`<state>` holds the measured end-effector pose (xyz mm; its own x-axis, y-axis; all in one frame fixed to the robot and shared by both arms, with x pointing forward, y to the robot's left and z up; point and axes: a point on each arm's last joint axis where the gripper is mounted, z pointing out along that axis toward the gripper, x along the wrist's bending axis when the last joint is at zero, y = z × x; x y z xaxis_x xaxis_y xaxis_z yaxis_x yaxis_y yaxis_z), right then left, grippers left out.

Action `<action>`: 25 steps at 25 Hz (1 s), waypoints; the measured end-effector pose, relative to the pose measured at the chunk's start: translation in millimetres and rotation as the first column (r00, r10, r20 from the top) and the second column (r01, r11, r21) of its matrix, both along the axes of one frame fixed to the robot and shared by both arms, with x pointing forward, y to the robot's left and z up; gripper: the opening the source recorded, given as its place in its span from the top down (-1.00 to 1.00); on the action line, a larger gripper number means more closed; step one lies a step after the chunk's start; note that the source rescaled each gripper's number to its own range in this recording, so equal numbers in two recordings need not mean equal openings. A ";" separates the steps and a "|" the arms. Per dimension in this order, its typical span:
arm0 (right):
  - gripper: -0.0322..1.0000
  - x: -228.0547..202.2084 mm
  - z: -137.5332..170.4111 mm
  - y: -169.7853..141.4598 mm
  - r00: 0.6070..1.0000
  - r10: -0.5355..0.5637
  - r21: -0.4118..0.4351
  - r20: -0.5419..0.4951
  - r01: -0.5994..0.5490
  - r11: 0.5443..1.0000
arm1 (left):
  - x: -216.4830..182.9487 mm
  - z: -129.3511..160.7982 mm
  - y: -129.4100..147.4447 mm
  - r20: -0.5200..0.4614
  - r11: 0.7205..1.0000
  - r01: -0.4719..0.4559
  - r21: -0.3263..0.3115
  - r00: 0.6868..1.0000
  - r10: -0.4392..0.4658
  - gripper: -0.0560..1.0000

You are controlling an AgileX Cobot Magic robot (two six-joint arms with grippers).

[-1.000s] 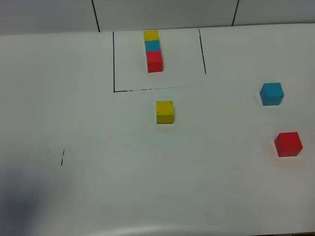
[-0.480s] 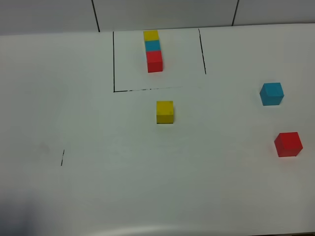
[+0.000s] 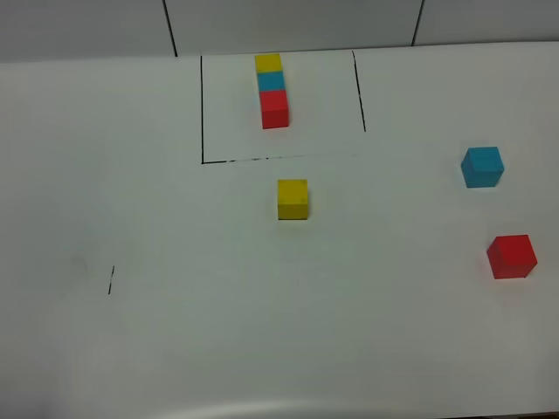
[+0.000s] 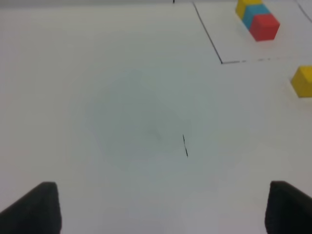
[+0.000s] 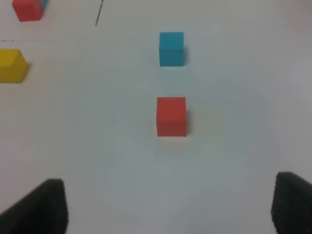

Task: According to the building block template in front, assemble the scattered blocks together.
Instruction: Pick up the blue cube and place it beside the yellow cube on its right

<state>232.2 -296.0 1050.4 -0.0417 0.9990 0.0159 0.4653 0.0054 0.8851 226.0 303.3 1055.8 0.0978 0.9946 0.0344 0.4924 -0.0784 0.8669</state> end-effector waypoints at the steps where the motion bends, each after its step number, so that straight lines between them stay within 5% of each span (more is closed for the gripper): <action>1: -0.50 0.0 0.0 0.0 1.000 0.000 0.000 0.000 0.000 1.000 | 0.8 -2.8 -0.1 -0.011 1.000 -0.003 -0.004 1.000 0.003 -0.58; 25: -0.50 0.0 0.0 0.1 1.000 0.001 0.001 0.000 -0.001 1.000 | 2.7 -9.5 -0.7 -0.041 0.996 -0.074 -0.039 0.997 0.073 -0.31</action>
